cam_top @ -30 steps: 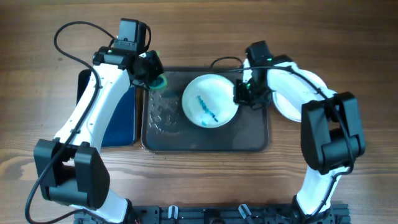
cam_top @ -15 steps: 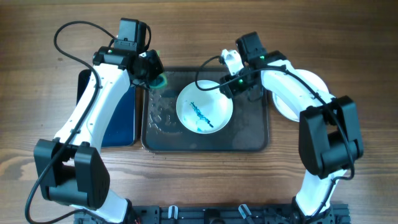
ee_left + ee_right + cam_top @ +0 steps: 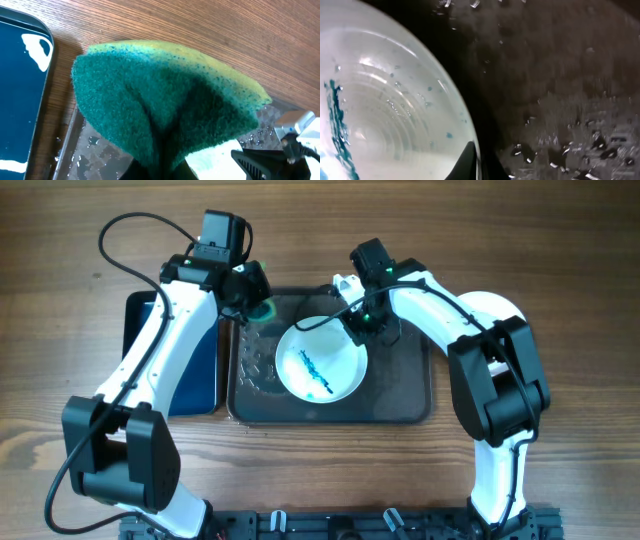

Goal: Clean dirty plates on tray and stack at the side
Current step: 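Lower the sponge with the left gripper onto the third plate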

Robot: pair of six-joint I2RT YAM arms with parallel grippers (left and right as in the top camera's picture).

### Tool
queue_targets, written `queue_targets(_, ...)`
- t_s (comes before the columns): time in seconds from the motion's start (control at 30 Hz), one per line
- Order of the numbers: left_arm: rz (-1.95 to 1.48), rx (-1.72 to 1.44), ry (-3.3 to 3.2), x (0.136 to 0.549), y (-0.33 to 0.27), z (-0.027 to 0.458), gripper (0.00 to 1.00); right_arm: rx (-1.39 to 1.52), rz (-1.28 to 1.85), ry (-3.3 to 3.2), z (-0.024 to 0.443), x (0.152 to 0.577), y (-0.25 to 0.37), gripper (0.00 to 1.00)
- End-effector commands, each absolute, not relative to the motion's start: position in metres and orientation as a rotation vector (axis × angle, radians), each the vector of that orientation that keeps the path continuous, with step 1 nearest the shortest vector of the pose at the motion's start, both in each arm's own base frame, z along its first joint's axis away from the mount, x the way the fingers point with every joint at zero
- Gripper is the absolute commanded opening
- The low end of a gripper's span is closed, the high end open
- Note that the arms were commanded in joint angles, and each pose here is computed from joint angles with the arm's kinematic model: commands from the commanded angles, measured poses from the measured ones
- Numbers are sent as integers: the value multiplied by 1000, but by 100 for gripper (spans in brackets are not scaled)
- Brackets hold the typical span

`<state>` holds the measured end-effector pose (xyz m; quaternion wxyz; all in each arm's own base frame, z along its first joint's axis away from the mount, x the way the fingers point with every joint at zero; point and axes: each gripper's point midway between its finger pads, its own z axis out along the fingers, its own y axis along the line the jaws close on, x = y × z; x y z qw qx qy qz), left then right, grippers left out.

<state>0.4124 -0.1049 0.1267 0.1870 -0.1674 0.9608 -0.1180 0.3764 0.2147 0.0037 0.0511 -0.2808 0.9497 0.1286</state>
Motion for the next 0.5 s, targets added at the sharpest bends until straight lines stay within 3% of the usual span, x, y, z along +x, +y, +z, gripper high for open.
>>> queue_targets(0.0,-341,-450,2702,415,-109,127,4,-348,351,3155,-9,355,203,4)
queue_targets(0.13,-349,-425,2701,415,-117,128,4,168,527,3284,-5,335,220,4)
queue_targets(0.27,-353,-385,2718,413,-130,121,4,211,691,3219,-10,342,242,4)
queue_targets(0.47,-301,-348,2850,400,-145,76,4,186,689,3211,-12,343,242,4)
